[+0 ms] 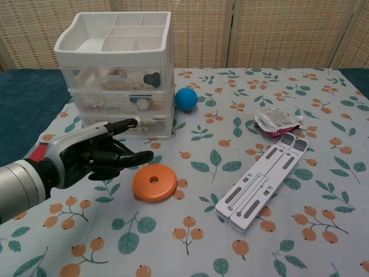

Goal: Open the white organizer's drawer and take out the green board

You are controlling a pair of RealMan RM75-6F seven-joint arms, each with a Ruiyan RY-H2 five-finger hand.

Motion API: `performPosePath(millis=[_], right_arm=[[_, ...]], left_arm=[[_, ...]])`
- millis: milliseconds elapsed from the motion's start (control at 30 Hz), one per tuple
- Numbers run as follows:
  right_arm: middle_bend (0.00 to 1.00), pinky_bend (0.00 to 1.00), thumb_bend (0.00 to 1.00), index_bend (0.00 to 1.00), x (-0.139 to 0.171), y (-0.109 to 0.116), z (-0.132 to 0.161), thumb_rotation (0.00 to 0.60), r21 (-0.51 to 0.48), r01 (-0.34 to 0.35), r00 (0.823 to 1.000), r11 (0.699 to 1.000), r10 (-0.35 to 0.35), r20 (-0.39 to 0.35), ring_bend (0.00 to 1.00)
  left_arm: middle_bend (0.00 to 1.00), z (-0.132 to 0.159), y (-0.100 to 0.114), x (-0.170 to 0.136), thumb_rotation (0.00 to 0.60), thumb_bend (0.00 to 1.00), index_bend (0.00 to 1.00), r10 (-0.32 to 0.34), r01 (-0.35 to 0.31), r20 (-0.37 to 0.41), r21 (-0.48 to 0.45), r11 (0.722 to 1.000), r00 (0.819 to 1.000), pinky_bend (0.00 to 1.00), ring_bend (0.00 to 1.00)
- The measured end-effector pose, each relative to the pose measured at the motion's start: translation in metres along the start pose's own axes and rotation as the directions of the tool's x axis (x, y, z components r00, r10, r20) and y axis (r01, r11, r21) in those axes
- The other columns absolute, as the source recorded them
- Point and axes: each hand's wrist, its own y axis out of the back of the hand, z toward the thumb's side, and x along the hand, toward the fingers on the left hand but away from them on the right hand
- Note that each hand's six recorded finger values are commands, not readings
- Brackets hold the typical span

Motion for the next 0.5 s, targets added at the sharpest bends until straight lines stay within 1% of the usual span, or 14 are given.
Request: performPosePath(millis=[167,233,367,500], right_arm=[[0.07,0.02,0.41,0.0,-0.001,-0.002,0.001,0.6,0.003,-0.008,1.0,1.0,0.008,-0.002,0.0],[0.07,0.02,0.41,0.0,-0.002,-0.002,0.001,0.6,0.003,-0.007,1.0,1.0,0.007,-0.005,0.0],[0.07,0.02,0.41,0.0,-0.003,-0.002,0.001,0.6,0.006,-0.01,1.0,1.0,0.01,-0.004,0.0],[0.07,0.02,0.41,0.0,-0.003,-0.003,0.001,0.6,0.006,-0.012,1.0,1.0,0.012,0.001,0.0]], left_arm=[[0.95,-0.007,-0.002,0.009,0.6,0.21,0.11,0.054,-0.057,-0.041,-0.092,0.994,0.998,1.0,1.0],[0.95,-0.009,-0.002,0.013,0.6,0.23,0.11,0.077,-0.084,-0.057,-0.13,0.988,0.995,1.0,1.0],[0.95,-0.01,-0.001,0.019,0.6,0.3,0.11,0.126,-0.139,-0.077,-0.206,0.969,0.989,1.0,1.0],[0.96,-0.01,0.001,0.023,0.6,0.32,0.11,0.177,-0.196,-0.091,-0.298,0.934,0.98,1.0,1.0]])
